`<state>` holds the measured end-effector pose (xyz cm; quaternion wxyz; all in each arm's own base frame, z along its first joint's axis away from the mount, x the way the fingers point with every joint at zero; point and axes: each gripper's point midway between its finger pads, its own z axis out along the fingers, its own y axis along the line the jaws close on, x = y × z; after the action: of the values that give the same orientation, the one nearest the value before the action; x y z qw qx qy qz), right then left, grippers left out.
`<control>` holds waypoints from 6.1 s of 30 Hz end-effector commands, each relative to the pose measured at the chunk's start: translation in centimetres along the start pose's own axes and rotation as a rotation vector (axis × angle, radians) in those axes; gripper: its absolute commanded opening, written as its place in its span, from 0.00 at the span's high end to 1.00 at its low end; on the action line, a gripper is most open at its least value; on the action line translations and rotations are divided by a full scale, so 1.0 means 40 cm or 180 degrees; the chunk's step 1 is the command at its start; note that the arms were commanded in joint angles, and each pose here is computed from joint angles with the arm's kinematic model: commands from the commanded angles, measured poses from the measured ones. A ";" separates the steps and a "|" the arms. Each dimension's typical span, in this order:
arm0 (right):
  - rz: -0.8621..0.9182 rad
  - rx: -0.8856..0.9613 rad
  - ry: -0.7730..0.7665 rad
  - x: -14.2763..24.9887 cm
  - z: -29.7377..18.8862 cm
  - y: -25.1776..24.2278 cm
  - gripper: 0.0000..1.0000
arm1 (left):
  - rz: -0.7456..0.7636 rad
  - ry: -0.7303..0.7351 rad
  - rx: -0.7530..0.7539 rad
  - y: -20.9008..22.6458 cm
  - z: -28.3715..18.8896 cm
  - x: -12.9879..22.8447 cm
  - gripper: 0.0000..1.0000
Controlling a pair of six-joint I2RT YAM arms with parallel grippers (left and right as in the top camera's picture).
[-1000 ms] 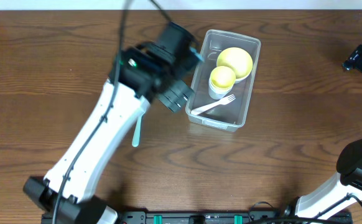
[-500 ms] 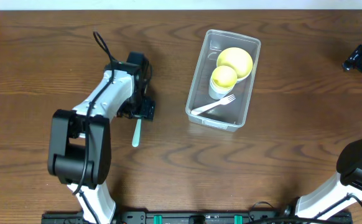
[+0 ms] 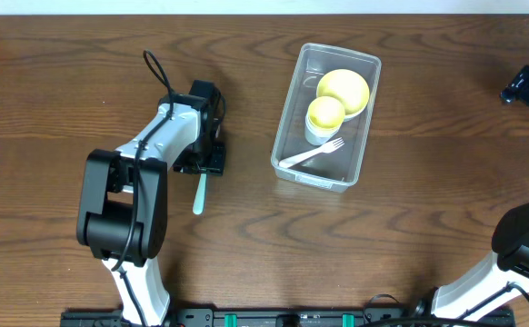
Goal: Pack container
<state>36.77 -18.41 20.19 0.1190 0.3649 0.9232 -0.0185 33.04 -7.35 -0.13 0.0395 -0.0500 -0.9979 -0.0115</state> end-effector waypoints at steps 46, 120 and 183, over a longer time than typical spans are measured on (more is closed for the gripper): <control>0.0031 0.0008 0.0015 0.000 0.005 -0.002 0.01 | 0.4600 -0.1375 -0.0260 -0.667 -0.331 -0.024 0.02; 0.0031 0.0008 0.0015 0.000 0.005 -0.002 0.01 | 0.0670 -0.3675 -0.0268 0.093 -0.489 0.394 0.02; -0.0415 -0.0263 -0.0380 0.058 -0.142 0.132 0.01 | 0.0552 -0.3646 -0.0105 0.088 -0.200 0.348 0.02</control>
<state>37.57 -15.87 21.25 0.1325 0.3347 0.9328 -0.0175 20.20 -2.73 9.35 -0.5077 -0.1387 -0.8503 0.0008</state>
